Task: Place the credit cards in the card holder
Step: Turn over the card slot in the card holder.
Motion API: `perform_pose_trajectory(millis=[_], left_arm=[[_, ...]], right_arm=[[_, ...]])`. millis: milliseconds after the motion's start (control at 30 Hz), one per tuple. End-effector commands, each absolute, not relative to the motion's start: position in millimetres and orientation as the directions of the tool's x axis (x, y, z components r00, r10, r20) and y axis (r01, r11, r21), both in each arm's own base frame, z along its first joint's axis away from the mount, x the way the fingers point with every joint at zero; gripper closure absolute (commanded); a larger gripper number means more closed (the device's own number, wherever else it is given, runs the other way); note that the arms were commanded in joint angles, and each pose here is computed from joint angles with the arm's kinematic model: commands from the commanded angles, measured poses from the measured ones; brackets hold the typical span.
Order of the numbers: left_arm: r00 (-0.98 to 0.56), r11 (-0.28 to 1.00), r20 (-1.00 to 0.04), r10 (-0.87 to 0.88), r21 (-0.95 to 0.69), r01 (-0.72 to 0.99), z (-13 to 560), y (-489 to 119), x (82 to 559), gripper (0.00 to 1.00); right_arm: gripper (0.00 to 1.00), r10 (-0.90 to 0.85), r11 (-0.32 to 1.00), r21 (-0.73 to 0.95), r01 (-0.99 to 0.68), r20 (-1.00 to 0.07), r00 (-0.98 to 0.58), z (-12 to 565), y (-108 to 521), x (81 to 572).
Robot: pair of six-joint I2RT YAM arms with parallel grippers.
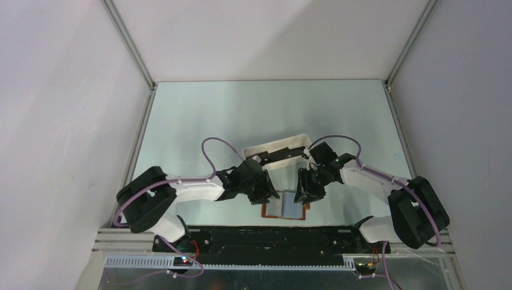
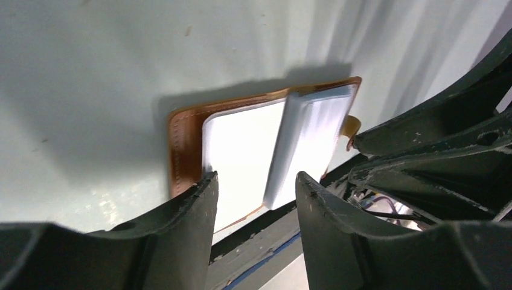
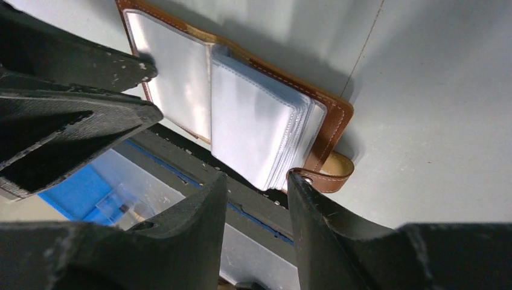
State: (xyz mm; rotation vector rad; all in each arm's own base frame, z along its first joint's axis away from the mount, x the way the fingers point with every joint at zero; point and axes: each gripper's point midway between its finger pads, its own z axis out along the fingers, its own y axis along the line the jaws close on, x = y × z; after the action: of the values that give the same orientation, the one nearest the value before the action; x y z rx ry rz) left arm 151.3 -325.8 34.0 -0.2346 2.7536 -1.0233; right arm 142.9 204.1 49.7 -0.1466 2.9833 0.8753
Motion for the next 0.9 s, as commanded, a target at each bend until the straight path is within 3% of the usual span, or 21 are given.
perform_pose_trajectory(millis=[0, 233, 467, 867], left_arm=[[-0.961, 0.809, -0.187, -0.203, -0.585, -0.058, 36.0, -306.0, 154.3, 0.45], [-0.966, 0.815, -0.17, -0.196, -0.575, -0.064, 30.1, -301.6, 149.0, 0.48], [-0.97, 0.818, -0.162, -0.182, -0.573, -0.058, 28.2, -303.4, 147.9, 0.51], [-0.973, 0.822, -0.155, -0.171, -0.567, -0.054, 25.2, -303.3, 146.0, 0.56]], right_arm=[[0.54, -0.057, 0.845, 0.53, -0.073, -0.046, -0.997, 43.8, 206.6, 146.9], [0.55, -0.069, 0.826, 0.56, -0.074, -0.029, -0.997, 39.8, 217.2, 147.1], [0.62, -0.07, 0.81, 0.582, -0.07, -0.023, -0.997, 37.5, 224.9, 149.5], [0.61, -0.083, 0.715, 0.695, -0.07, -0.016, -0.996, 54.9, 250.0, 151.4]])
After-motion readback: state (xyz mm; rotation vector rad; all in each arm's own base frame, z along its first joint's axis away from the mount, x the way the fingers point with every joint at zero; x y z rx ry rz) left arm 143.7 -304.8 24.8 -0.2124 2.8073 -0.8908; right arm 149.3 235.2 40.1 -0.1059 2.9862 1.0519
